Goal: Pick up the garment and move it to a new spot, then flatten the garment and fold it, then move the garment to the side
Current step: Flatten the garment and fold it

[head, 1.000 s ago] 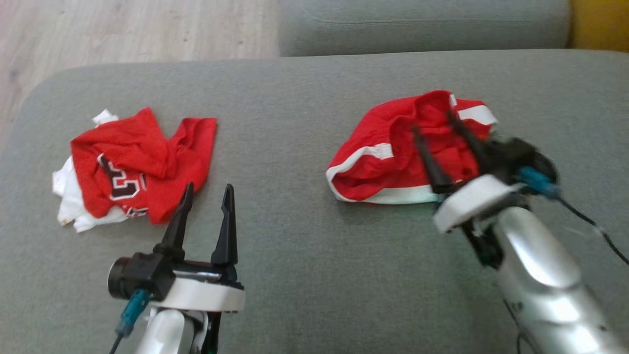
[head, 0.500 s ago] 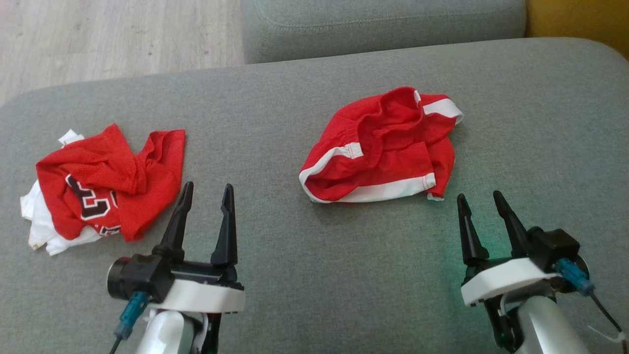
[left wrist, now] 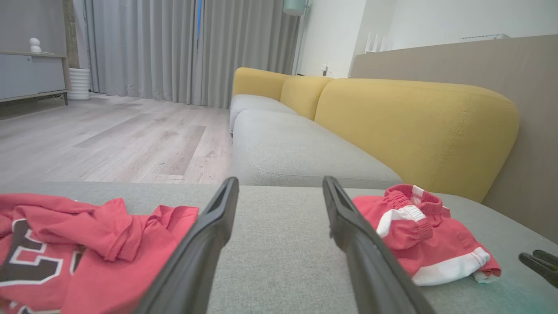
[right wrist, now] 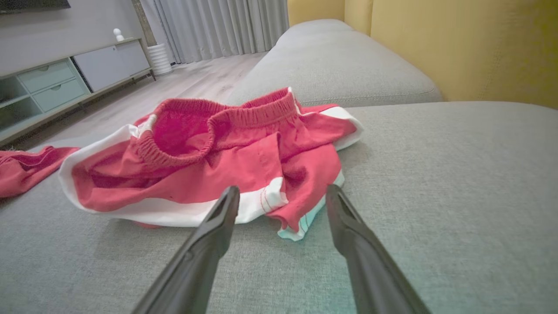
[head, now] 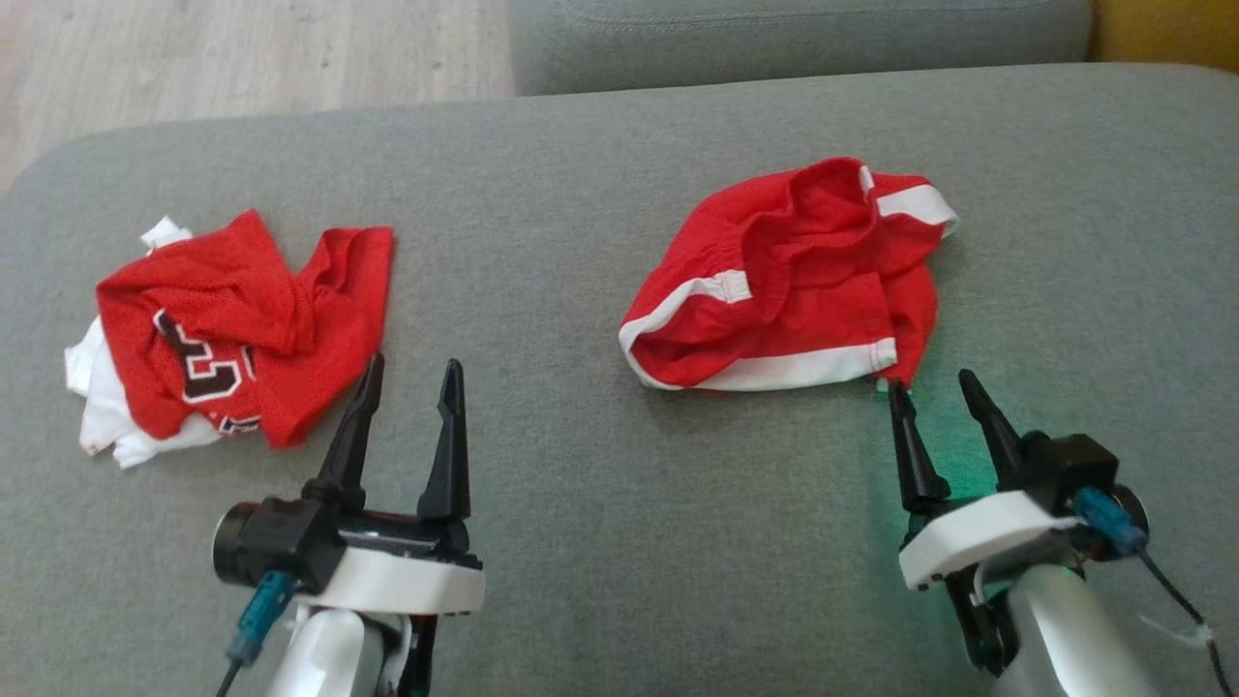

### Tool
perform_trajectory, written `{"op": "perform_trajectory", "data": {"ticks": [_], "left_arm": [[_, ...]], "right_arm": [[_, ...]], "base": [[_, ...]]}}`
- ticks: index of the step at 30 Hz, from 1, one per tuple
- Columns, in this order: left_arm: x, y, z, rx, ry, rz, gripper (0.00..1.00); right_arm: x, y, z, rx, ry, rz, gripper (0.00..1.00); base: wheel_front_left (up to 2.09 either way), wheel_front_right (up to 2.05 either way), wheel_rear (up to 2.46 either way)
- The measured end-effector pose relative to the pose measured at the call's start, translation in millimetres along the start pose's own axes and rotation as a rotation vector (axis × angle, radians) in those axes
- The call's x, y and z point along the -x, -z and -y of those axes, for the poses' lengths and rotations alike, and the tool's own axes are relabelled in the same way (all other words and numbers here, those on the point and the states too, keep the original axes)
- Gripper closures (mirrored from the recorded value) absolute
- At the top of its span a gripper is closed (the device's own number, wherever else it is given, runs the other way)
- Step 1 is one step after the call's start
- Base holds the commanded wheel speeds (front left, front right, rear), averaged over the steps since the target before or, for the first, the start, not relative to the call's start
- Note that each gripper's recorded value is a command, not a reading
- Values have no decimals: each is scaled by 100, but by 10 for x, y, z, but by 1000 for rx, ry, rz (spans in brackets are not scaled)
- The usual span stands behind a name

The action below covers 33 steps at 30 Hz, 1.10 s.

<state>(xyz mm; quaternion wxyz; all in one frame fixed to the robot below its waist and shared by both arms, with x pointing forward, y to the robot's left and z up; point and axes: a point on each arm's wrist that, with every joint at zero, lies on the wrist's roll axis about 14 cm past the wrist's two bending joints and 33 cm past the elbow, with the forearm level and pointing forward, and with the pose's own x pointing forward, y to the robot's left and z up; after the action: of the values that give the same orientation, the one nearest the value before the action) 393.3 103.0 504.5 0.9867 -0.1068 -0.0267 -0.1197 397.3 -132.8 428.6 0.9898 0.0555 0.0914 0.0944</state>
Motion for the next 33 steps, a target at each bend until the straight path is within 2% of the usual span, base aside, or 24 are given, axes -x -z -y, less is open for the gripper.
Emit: {"op": "perform_trajectory", "data": {"ticks": [15, 16, 17, 21, 25, 29, 33], "left_arm": [[71, 104, -172, -4, -52, -34, 0], [70, 103, -170, -4, -51, -34, 0], [68, 97, -170, -5, -51, -33, 0], [43, 69, -168, -8, -49, -24, 0], [16, 42, -156, -7, -44, -15, 0], [-25, 12, -76, -5, -20, -4, 0], [-75, -14, 39, -2, 14, 5, 0]], "right_arm": [[-431, 256, -202, 39, -78, -131, 0], [-437, 295, -223, 42, -85, -150, 53], [-438, 322, -240, 43, -91, -163, 100], [-433, 342, -261, 28, -94, -174, 100], [-399, 261, -123, -4, -46, -146, 100], [-309, 82, 225, -24, 52, -81, 100], [15, 94, 726, -36, 195, -64, 100]], "base": [[0, 0, 0], [0, 0, 0], [0, 0, 0], [0, 0, 0], [0, 0, 0], [0, 0, 0], [0, 0, 0]]}}
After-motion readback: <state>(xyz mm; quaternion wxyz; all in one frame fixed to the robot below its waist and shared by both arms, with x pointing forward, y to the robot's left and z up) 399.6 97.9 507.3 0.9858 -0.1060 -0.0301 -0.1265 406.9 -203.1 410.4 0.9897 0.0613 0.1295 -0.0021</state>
